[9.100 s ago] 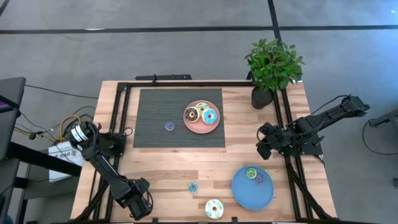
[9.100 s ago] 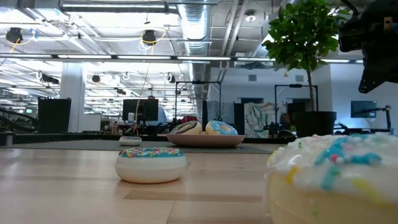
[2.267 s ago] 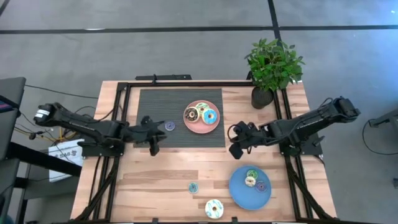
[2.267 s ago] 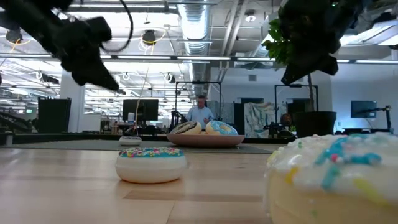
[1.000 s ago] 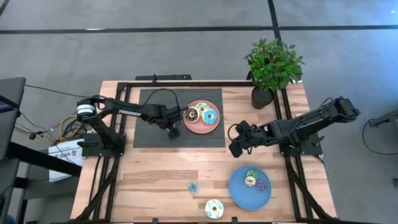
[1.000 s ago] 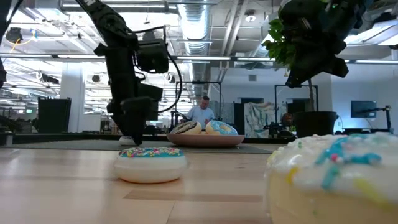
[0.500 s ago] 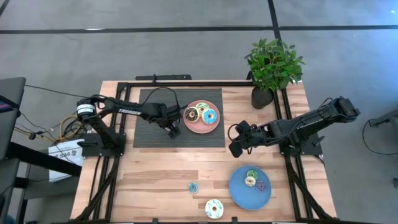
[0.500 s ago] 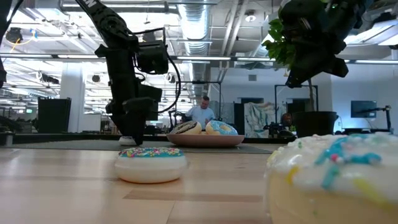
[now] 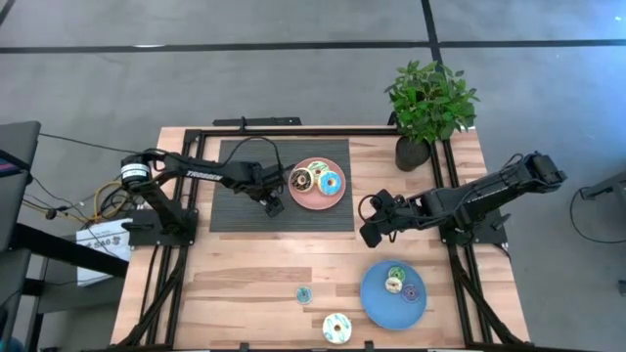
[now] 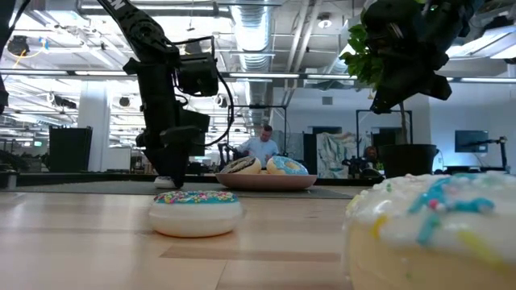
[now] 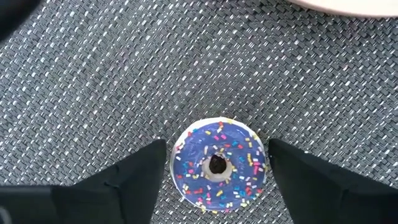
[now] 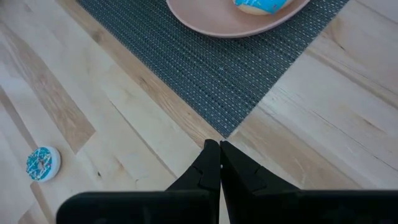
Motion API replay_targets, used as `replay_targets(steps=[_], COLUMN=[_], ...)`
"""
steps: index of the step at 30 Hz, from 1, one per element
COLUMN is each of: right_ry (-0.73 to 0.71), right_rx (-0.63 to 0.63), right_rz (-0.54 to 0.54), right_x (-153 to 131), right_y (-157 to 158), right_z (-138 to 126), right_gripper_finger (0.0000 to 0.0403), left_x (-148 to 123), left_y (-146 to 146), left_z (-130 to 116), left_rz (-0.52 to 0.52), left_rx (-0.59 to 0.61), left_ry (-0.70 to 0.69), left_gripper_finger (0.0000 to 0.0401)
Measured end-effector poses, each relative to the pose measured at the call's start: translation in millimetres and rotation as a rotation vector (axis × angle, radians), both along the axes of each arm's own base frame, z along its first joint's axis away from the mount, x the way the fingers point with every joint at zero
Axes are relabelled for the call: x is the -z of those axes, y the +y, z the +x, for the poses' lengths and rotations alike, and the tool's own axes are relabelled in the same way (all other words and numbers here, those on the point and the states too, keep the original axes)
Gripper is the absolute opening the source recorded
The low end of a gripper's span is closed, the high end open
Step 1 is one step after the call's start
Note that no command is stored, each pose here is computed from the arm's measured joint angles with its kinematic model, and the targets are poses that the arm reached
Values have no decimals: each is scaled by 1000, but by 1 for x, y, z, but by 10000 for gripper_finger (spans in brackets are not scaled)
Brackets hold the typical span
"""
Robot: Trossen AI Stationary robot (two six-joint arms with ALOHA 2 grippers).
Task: Pick & Place donuts
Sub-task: Put the small purple donut on the blue plate
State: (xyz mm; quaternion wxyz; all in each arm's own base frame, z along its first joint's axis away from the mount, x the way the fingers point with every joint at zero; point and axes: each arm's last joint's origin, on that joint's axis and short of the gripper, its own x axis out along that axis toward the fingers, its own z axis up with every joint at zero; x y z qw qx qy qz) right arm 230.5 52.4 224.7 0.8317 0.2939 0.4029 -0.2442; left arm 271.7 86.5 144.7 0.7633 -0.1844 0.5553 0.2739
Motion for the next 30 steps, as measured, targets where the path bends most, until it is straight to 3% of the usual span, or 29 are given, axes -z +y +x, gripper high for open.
replay_targets(steps=[15, 23, 30], right_ry=[1, 2, 7], right_rx=[-4, -7, -15], right_rz=[-3, -5, -11], right_x=[0, 0, 0], right_y=[0, 0, 0], right_z=[0, 0, 0], right_gripper_finger=[0, 0, 0], left_x=[0, -1, -24], left_y=[0, 0, -12], left_z=[0, 0, -5], left_rz=[3, -8, -19], left_rx=[-11, -60, -99], left_ry=[0, -17, -87], left_gripper_finger=[214, 209, 209])
